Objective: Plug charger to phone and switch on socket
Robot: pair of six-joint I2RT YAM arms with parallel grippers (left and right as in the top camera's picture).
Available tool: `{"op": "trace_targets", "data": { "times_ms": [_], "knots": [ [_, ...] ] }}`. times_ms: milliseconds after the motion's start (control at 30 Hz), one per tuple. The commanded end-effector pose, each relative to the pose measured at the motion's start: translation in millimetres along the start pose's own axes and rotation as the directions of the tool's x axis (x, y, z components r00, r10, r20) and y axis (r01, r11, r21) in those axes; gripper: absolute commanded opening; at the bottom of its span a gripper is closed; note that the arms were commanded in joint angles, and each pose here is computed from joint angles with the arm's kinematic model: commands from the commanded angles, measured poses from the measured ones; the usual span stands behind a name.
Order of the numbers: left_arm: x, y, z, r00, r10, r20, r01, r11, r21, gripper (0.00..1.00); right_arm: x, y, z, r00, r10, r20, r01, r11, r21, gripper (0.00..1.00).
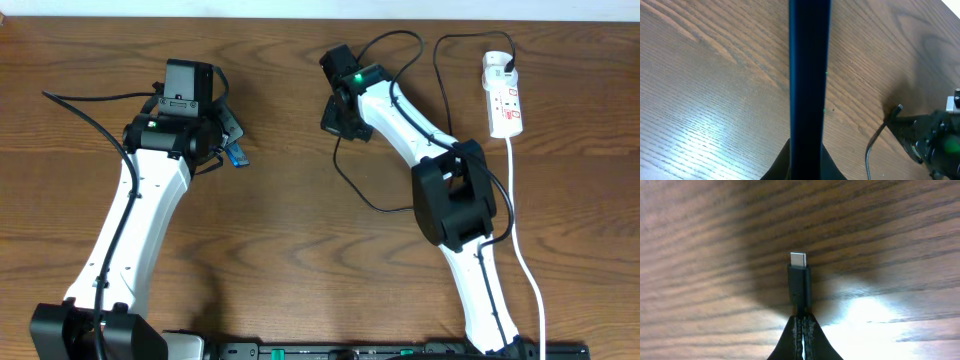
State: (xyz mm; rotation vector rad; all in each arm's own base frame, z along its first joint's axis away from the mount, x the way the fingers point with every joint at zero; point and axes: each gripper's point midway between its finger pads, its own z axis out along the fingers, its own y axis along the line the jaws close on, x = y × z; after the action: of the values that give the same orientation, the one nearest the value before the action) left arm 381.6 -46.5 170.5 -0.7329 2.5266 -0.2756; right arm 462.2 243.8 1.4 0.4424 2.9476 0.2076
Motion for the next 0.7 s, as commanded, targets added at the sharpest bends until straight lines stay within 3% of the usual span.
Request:
{"op": "trace_targets", "data": {
  "times_ms": [0, 333, 667],
  "knots": [
    [-13.0, -5.4, -10.3, 0.999, 0.014, 0.046, -0.015, 1.0, 0.013, 0.07, 7.3, -24.7, 3.3, 0.99, -0.134, -0.04, 0.136, 0.989, 0.061, 0.01],
    [-3.8, -22.4, -11.9, 1.0, 0.018, -0.01, -0.017, 0.994, 0.109, 0.07, 35.2, 0.0, -121.2, 0.928, -0.363, -0.081, 0.335, 0.911, -0.239, 0.01],
    [13.6, -73.2, -30.1, 0.985, 0.052, -0.162, 0.021, 0.906, 0.423, 0.07, 67.6, -21.7, -244.0, 0.865, -0.501, -0.027, 0.421, 0.754, -0.505, 0.01]
  ]
}}
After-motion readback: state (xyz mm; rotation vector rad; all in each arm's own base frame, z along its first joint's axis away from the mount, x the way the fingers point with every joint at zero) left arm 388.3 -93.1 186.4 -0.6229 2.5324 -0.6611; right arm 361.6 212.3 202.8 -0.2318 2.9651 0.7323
